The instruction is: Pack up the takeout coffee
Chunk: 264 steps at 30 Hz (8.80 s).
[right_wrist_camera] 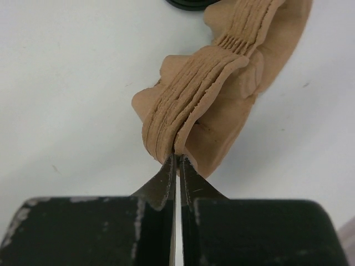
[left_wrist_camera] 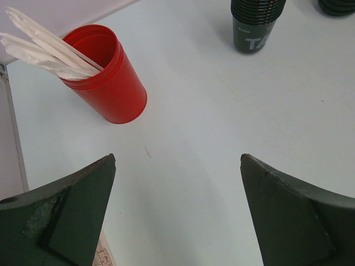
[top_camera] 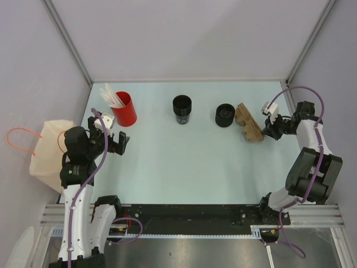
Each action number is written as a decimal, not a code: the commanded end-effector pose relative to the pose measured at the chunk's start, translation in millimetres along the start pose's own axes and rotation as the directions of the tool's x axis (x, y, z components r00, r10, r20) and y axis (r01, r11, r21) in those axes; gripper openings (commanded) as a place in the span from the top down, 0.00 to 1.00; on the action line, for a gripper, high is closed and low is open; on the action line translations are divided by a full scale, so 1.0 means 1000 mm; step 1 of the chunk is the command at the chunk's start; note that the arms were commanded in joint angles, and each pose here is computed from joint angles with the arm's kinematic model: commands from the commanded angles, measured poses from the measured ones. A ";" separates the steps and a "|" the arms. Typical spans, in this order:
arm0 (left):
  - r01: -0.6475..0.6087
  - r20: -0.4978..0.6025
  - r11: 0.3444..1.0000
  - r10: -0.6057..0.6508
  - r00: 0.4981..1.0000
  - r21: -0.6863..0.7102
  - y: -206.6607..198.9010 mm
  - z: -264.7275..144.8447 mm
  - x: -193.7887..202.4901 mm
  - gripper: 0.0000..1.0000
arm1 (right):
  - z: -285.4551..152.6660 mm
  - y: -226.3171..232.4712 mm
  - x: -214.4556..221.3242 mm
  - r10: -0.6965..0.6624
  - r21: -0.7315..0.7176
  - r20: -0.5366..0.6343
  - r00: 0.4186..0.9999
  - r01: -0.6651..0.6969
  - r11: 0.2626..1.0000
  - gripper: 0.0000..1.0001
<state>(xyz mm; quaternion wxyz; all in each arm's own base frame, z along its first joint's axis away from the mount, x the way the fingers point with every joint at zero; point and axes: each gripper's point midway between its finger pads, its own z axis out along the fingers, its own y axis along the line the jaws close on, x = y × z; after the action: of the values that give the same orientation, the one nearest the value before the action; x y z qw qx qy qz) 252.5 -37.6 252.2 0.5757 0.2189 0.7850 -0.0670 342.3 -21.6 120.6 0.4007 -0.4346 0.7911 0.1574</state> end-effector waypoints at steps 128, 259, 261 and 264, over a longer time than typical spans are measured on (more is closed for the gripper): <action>-0.010 0.059 1.000 0.011 0.998 -0.012 0.000 -0.005 -0.011 0.01 | -0.070 -0.007 -0.064 -0.436 0.565 -0.544 0.717 0.697 0.441 1.00; -0.007 0.048 1.000 0.007 0.999 -0.011 0.001 -0.003 -0.006 0.01 | 0.052 -0.018 -0.009 0.122 0.398 -0.350 0.929 0.030 0.917 0.30; -0.007 0.047 1.000 0.007 0.999 -0.013 0.002 -0.003 -0.006 0.00 | 0.052 -0.021 -0.005 0.127 0.402 -0.355 0.926 0.029 0.915 0.30; -0.006 0.046 1.000 0.006 0.999 -0.011 0.001 -0.003 -0.005 0.01 | 0.050 -0.033 -0.001 0.137 0.444 -0.367 0.920 0.044 0.895 0.30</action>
<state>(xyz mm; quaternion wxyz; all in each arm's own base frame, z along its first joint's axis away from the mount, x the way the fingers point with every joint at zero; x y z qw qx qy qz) 250.1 -35.8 252.8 0.5836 0.2168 0.7802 -0.0613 368.4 6.5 76.4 0.2897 -0.3579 0.8854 -0.0633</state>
